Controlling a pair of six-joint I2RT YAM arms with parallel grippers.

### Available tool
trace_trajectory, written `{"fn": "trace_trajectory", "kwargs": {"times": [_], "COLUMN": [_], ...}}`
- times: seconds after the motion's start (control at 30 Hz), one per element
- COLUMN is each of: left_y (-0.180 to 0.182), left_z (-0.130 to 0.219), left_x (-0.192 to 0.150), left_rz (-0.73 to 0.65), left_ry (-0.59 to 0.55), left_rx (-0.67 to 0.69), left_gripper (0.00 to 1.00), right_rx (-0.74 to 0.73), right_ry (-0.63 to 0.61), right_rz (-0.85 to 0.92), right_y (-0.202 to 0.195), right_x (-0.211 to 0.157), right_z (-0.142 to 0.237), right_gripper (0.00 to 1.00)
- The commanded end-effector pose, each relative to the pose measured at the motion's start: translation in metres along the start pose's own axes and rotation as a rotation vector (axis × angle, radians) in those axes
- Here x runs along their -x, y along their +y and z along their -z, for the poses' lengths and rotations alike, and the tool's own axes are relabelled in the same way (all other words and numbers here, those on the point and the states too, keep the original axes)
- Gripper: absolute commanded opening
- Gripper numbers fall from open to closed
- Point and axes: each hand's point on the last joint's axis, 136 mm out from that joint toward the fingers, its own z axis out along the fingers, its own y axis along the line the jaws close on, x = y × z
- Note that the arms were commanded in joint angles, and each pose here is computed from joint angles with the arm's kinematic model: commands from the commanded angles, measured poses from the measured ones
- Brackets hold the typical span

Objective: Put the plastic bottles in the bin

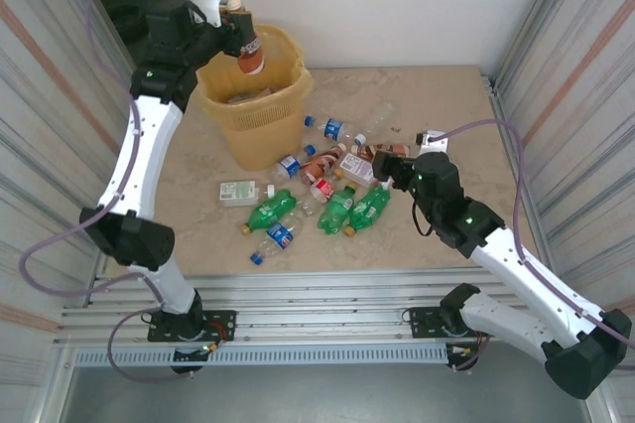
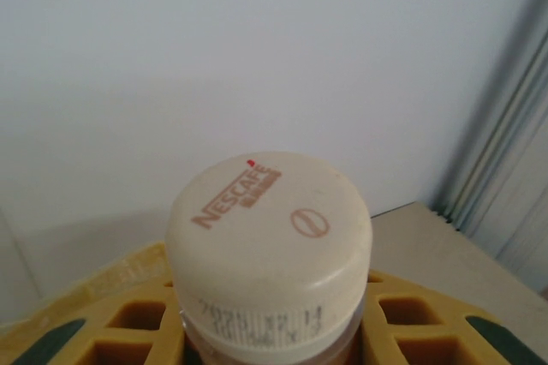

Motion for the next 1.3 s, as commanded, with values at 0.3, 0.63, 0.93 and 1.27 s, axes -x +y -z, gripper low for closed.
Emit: {"fn": "trace_trajectory", "kwargs": {"times": [0.3, 0.63, 0.93, 1.27], "left_y": [0.044, 0.055, 0.068, 0.073], "left_z": [-0.047, -0.072, -0.088, -0.096], "left_x": [-0.070, -0.122, -0.168, -0.191], "left_rz": [-0.088, -0.115, -0.117, -0.102], "left_ry": [0.229, 0.368, 0.475, 0.527], "left_rx": [0.112, 0.109, 0.132, 0.142], "left_gripper": [0.11, 0.11, 0.18, 0.50], "right_rx": [-0.249, -0.413, -0.454, -0.465], "right_ry": [0.158, 0.303, 0.368, 0.372], "right_rz": [-0.102, -0.106, -0.125, -0.066], "right_y": [-0.044, -0.059, -0.062, -0.066], "right_x": [-0.027, -0.057, -0.076, -0.077], "right_z": [-0.017, -0.032, -0.042, -0.044], "right_gripper": [0.98, 0.98, 0.98, 0.98]}}
